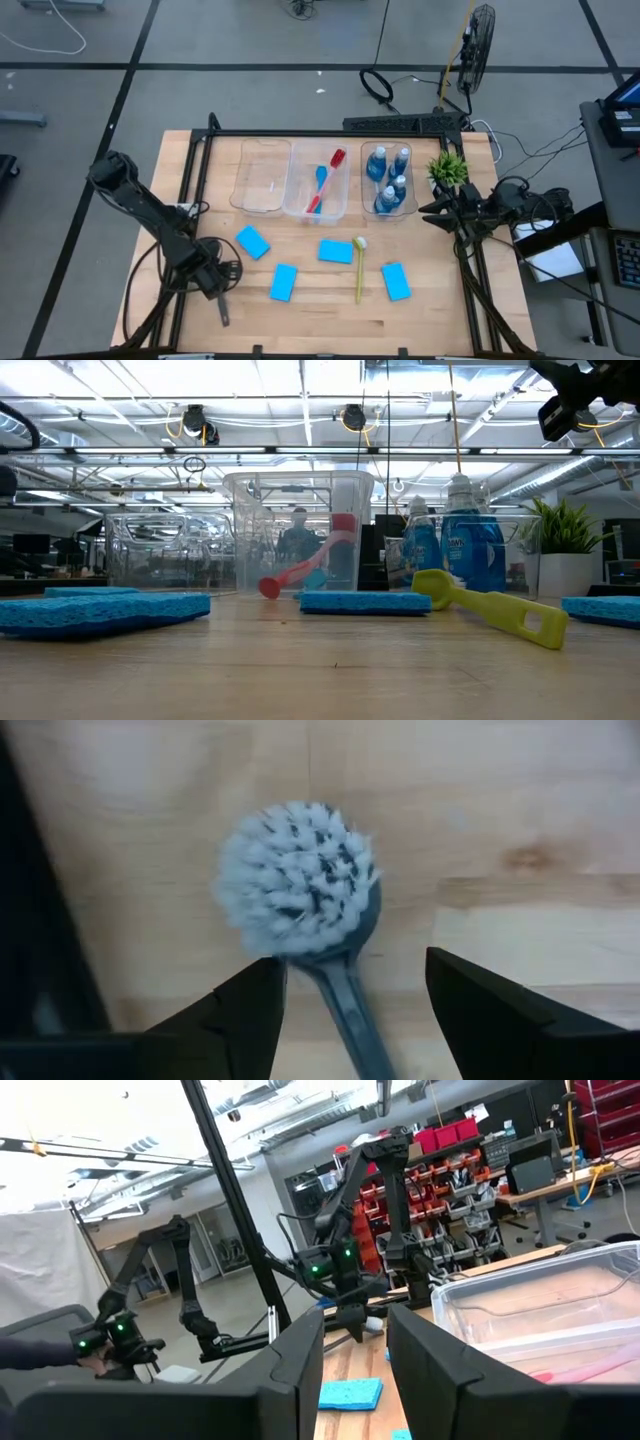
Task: Pick & Place Kitchen Sink Supplies
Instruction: Put the grey toilet brush into the middle transparent bin
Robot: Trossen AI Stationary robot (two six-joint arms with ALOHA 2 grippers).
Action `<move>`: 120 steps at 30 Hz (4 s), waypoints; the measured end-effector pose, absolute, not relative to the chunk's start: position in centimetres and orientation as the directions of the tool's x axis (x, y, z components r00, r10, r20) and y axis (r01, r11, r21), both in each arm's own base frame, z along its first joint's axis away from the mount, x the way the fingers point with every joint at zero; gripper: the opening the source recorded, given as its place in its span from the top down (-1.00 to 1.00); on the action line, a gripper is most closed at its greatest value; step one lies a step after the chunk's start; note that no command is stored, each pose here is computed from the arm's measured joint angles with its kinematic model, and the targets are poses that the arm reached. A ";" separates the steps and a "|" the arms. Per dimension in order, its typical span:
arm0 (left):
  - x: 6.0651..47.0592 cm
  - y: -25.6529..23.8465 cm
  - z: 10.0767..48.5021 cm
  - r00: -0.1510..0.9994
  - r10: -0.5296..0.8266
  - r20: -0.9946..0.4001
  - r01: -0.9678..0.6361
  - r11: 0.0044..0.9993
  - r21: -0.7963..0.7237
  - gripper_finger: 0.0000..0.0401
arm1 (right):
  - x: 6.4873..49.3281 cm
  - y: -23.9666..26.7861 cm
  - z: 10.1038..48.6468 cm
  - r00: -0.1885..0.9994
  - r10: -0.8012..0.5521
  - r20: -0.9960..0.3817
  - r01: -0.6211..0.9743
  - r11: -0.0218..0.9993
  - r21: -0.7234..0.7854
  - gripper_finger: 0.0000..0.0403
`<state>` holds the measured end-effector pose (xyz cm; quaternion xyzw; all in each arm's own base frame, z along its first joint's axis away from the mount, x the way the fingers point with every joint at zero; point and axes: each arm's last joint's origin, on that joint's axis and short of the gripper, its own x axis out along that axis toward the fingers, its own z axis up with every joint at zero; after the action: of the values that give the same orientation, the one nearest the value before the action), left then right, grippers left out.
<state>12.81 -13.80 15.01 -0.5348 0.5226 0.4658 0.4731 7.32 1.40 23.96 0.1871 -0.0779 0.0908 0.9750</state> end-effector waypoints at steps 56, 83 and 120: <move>13.1 -13.8 15.9 0.209 -0.185 -0.960 -0.975 0.039 -0.219 0.76 | 7.3 1.3 24.0 0.977 0.103 0.185 -0.165 0.920 0.357 0.50; 14.6 -12.8 23.3 0.891 -0.042 -0.451 -0.361 0.536 -0.763 0.76 | 7.3 1.3 24.0 0.977 0.103 0.185 -0.165 0.920 0.356 0.50; 20.0 -6.5 27.5 0.972 0.214 -0.096 -0.199 0.536 -0.820 0.76 | 7.3 1.3 24.0 0.978 0.100 0.186 -0.163 0.919 0.360 0.50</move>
<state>20.01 -6.51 27.46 -0.4668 -0.0078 0.1178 0.8764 7.34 1.26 23.96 0.1900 -0.0819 0.0674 0.9760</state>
